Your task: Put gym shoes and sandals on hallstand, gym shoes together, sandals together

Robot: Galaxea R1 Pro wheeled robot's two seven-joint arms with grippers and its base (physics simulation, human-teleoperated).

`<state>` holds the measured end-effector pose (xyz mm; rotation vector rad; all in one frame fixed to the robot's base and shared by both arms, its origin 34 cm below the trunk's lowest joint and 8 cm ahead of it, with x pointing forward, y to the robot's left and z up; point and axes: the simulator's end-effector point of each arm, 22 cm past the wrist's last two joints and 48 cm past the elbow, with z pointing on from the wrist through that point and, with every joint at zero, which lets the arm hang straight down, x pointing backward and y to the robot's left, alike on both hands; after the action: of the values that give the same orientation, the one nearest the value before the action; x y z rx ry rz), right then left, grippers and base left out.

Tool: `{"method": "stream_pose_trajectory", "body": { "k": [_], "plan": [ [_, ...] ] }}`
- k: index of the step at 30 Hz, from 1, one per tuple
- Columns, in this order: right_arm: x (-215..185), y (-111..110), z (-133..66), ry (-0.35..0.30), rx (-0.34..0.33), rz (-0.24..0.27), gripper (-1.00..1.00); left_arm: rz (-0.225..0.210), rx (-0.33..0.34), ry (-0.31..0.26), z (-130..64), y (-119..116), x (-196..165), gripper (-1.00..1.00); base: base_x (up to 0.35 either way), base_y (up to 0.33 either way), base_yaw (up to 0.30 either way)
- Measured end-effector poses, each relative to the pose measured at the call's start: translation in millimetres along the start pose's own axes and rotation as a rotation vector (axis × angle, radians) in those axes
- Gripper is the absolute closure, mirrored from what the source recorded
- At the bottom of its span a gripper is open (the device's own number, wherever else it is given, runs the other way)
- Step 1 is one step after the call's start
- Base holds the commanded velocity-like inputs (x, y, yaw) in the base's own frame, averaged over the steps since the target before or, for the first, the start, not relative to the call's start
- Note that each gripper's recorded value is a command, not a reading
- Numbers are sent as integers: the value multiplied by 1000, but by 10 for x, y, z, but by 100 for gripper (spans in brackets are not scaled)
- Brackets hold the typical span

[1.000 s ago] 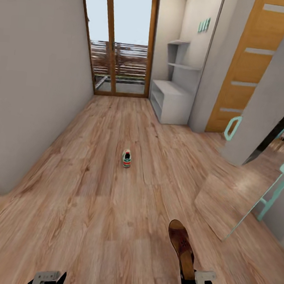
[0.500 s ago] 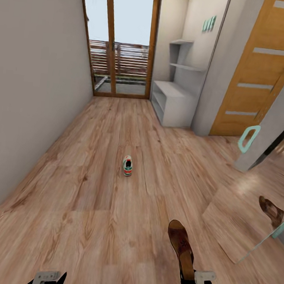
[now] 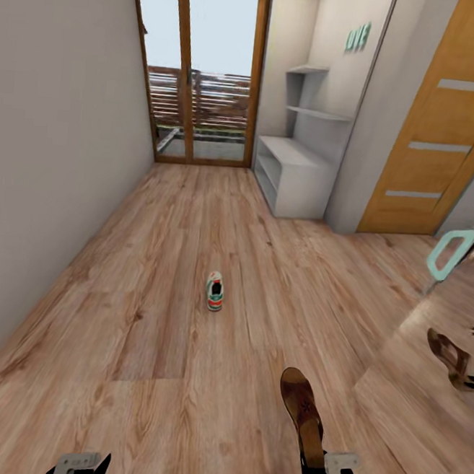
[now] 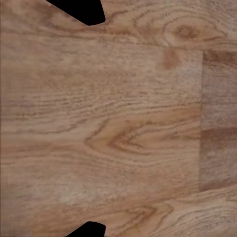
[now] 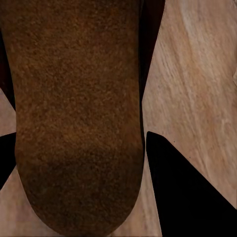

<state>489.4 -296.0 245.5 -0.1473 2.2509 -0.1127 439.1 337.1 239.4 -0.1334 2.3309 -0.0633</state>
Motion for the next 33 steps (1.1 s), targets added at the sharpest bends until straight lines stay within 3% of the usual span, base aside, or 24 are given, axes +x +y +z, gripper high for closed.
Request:
{"method": "stream_pose_trajectory", "body": {
  "k": [33],
  "plan": [
    [-1, 1, -1, -1, 0, 0, 100, 0, 0, 0, 0, -1, 0, -100, 339, 80, 0]
  ]
}}
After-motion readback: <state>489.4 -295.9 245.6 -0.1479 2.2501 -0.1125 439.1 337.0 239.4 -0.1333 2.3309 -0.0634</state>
